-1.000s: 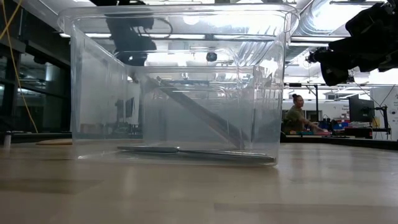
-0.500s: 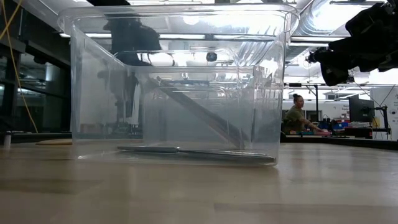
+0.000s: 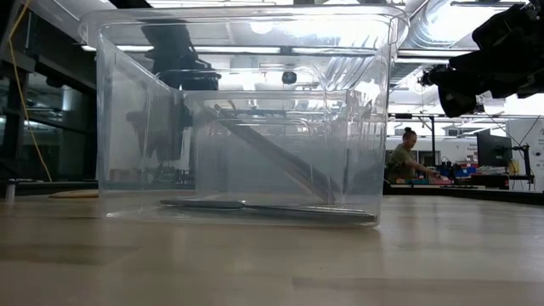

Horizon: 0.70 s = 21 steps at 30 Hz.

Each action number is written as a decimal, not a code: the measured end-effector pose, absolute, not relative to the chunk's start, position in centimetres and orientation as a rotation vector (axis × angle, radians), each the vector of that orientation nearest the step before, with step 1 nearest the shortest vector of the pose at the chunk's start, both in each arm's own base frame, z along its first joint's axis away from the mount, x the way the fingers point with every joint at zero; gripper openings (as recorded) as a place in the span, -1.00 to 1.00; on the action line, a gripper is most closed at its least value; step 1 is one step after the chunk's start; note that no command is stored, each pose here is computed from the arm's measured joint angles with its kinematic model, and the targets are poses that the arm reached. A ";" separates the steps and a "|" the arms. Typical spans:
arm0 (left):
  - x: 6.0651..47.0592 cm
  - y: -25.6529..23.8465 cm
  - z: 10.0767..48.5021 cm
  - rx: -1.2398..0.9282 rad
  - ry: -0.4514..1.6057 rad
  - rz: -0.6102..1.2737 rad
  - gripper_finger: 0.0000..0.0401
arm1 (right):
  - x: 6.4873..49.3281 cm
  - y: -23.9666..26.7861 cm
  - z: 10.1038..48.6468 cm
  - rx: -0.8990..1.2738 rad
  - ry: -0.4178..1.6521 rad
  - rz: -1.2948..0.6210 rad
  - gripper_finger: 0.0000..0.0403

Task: Pick & Place Kitchen Items
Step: Put the brown spatula into the middle transparent bin

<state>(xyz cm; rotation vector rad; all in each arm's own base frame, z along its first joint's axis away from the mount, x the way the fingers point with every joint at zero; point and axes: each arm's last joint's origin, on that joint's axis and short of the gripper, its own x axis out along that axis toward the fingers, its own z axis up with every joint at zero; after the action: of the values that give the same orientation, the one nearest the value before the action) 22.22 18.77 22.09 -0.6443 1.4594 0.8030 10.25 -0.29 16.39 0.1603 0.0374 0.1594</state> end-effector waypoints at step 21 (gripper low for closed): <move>21.6 15.4 17.1 -0.574 1.441 0.677 0.17 | 10.2 -0.3 16.4 0.160 0.037 0.159 -0.18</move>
<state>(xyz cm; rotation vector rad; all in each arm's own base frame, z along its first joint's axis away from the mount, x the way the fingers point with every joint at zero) 21.57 15.42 17.07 -0.5743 1.4412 0.6770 10.25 -0.29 16.39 0.1603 0.0372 0.1594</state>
